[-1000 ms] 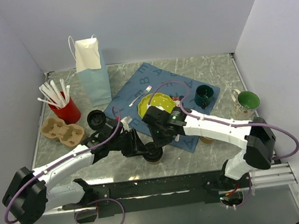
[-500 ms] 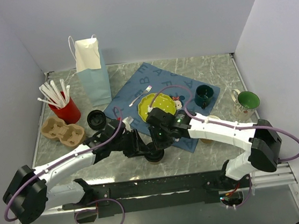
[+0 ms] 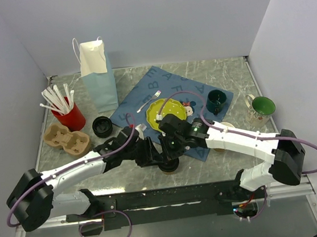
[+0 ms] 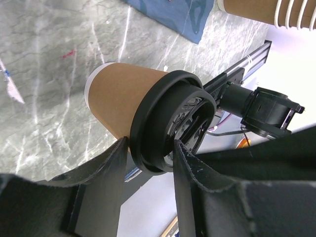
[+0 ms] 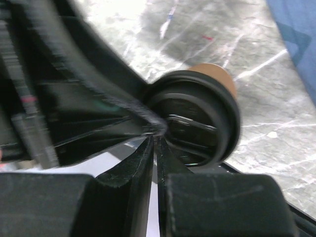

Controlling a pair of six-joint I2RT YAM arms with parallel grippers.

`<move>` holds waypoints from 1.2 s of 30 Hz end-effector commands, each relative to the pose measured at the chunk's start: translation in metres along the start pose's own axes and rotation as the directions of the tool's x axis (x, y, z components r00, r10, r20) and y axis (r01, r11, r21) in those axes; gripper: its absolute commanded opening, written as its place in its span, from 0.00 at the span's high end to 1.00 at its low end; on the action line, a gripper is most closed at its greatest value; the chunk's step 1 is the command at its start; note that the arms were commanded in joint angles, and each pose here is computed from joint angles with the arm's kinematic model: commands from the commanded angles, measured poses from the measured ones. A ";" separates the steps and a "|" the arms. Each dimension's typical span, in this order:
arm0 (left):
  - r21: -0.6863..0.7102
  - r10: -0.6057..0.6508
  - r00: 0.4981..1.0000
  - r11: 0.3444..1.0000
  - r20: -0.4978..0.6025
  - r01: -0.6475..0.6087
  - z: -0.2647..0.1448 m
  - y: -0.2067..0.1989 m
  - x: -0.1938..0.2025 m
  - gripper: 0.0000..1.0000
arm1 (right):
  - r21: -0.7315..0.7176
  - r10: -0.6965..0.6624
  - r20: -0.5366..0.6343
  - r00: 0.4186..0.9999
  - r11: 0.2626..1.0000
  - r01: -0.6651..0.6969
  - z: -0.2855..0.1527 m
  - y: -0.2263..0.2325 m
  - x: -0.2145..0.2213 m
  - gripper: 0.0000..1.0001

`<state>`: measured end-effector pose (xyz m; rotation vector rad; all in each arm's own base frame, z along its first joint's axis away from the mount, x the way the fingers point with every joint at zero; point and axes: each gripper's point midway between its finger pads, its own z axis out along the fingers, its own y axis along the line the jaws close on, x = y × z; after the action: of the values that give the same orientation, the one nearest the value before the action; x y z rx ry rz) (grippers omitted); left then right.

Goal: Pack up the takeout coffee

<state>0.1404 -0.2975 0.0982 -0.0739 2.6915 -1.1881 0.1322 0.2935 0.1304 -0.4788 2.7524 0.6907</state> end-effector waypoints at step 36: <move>-0.448 -0.044 0.994 0.894 -0.100 -0.006 0.007 0.108 0.038 0.58 | 0.059 0.083 -0.055 0.995 0.995 -0.080 0.024 -0.060 0.067 0.88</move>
<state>0.1398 -0.3090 0.0945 -0.0448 2.7340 -1.1371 0.1153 0.2746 0.1114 -0.4030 2.6886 0.8334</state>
